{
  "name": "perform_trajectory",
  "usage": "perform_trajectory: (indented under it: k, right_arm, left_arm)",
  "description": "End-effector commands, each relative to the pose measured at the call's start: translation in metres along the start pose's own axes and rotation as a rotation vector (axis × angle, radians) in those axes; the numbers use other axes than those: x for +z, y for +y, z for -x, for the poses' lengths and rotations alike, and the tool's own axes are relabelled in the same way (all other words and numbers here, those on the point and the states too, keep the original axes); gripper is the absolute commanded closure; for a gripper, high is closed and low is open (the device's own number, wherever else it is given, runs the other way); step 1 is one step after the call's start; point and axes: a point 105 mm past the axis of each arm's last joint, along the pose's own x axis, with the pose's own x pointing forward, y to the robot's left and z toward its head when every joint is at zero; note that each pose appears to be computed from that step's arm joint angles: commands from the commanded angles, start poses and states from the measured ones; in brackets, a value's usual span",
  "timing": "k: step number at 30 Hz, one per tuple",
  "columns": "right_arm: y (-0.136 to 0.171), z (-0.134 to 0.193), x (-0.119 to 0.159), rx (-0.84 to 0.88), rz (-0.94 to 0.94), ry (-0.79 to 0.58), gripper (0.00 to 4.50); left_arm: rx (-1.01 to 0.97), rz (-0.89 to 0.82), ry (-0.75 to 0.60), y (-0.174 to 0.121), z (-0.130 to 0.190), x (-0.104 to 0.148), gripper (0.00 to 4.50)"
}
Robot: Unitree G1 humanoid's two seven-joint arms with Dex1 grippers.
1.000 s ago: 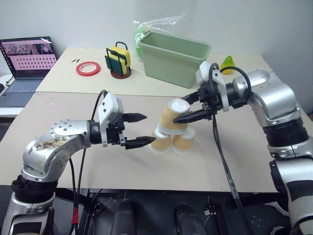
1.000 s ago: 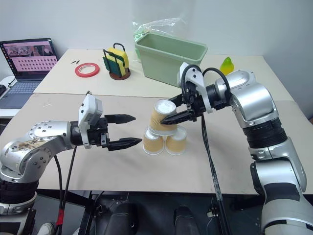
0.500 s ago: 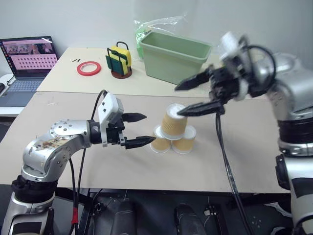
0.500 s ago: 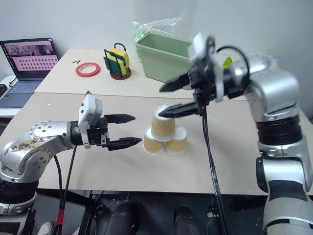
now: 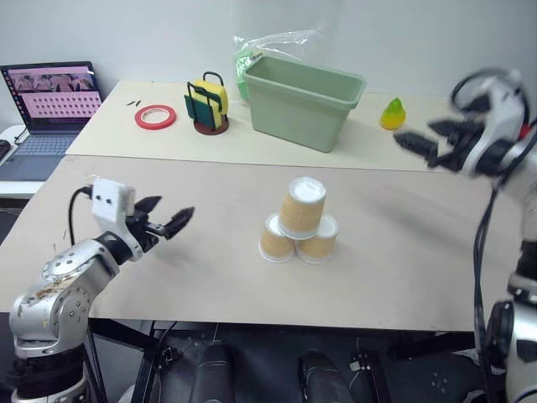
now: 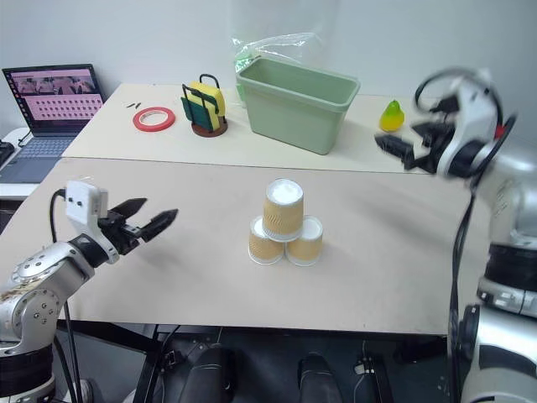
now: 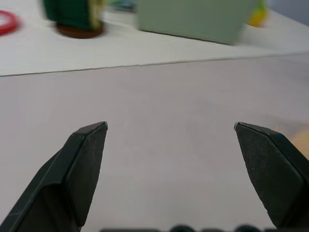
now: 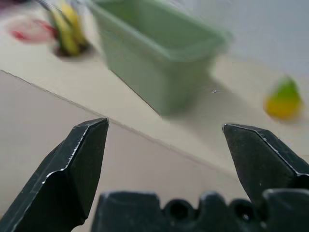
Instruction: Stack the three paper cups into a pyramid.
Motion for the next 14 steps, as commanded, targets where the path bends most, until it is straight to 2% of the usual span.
perform_trajectory:
  k: [1, 5, 7, 10, 14]
  right_arm:
    - [0.001, -0.006, -0.013, -0.185, 0.062, -0.027, 0.04]
    - [0.007, -0.013, -0.041, -0.289, 0.014, -0.069, 0.04]
    - [0.011, -0.011, -0.058, -0.312, -0.082, -0.103, 0.04]
    - [0.017, -0.008, -0.072, -0.298, -0.222, -0.140, 0.04]
    - [0.018, -0.007, -0.080, -0.309, -0.226, -0.132, 0.04]
  left_arm:
    - [0.345, -0.017, -0.122, 0.049, -0.010, 0.009, 0.00]
    - [0.571, 0.002, -0.210, 0.071, -0.016, 0.004, 0.00]
    - [0.638, 0.009, -0.212, 0.075, -0.018, -0.009, 0.00]
    - [0.662, 0.003, -0.219, 0.077, -0.021, -0.016, 0.00]
    - [0.667, -0.005, -0.245, 0.078, -0.021, -0.014, 0.00]
